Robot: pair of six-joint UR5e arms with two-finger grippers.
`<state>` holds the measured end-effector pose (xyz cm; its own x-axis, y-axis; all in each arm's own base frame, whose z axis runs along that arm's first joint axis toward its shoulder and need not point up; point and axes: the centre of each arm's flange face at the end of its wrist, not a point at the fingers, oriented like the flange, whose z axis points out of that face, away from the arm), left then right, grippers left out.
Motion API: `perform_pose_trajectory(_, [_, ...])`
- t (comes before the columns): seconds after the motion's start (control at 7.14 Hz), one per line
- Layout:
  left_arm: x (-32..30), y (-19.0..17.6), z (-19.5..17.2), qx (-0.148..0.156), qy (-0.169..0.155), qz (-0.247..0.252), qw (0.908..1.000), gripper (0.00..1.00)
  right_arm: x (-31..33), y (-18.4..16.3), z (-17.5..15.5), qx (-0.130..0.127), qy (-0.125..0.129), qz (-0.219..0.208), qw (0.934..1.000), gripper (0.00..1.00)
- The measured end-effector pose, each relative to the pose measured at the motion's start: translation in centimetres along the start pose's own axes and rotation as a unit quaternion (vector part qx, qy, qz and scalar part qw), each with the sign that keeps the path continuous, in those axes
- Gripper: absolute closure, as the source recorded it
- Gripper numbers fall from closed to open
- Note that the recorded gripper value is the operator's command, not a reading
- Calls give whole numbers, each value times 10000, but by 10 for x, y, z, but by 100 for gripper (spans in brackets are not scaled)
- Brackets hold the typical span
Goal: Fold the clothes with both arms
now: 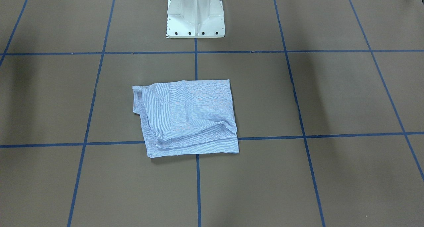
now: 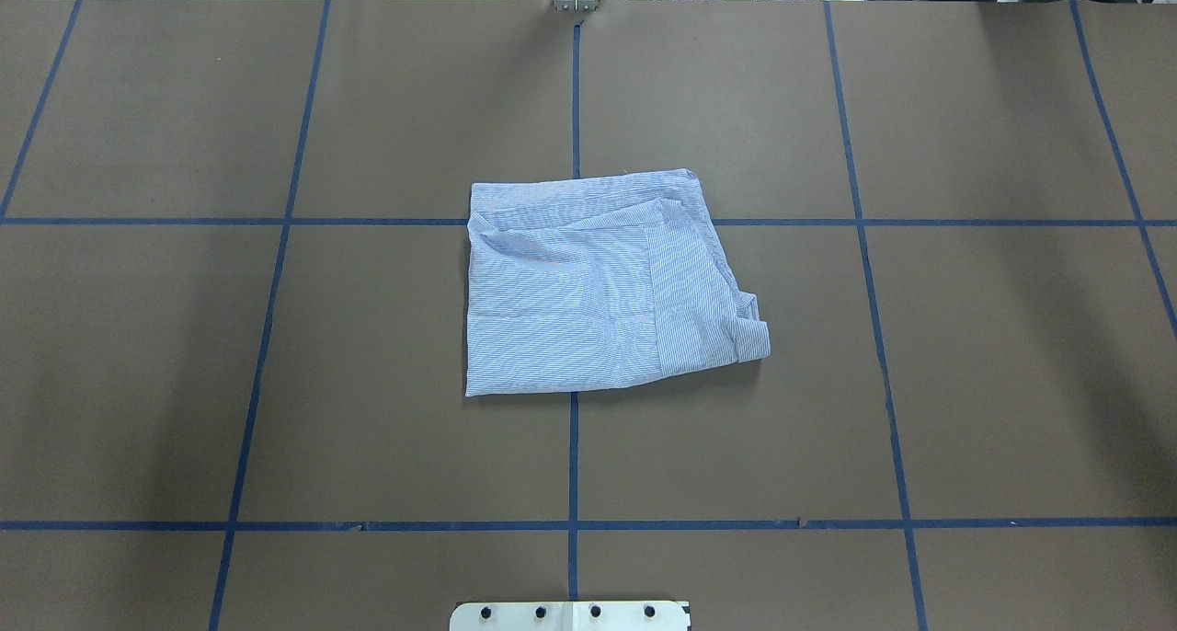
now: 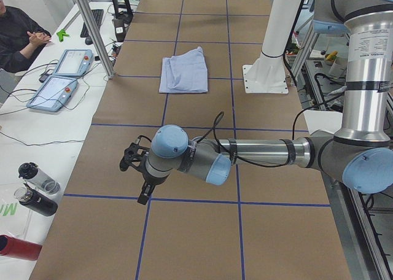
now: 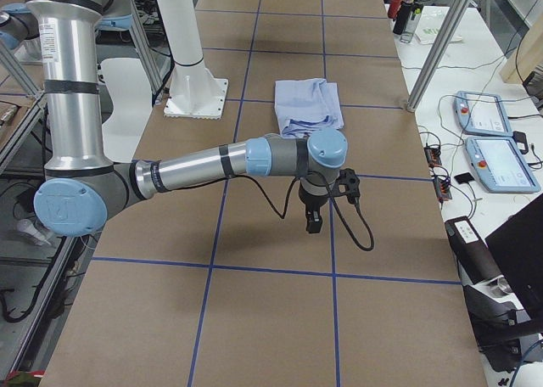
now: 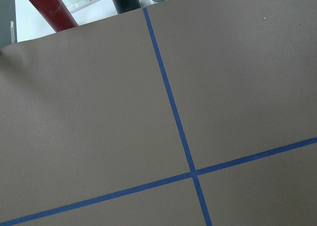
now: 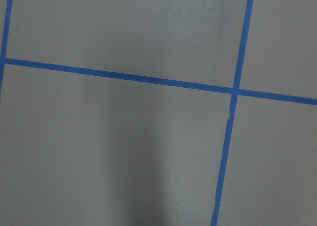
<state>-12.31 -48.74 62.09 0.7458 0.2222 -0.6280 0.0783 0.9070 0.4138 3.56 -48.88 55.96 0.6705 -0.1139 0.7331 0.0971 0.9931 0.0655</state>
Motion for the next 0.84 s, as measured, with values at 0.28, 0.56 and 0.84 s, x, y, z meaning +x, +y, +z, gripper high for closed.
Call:
perform_pose_trajectory(0.28, [-5, 4, 1, -13, -343, 36, 9994, 0, 22, 11, 13, -139, 8, 206, 9997, 0])
perform_pose_trajectory(0.56, [10, -1, 22, -346, -638, 172, 9972, 0, 35, 20, 25, -258, 9, 336, 9991, 0])
perform_pose_trajectory(0.84, [24, -9, 29, -749, -707, 19, 9947, 0, 38, 20, 26, -278, 55, 369, 9989, 0])
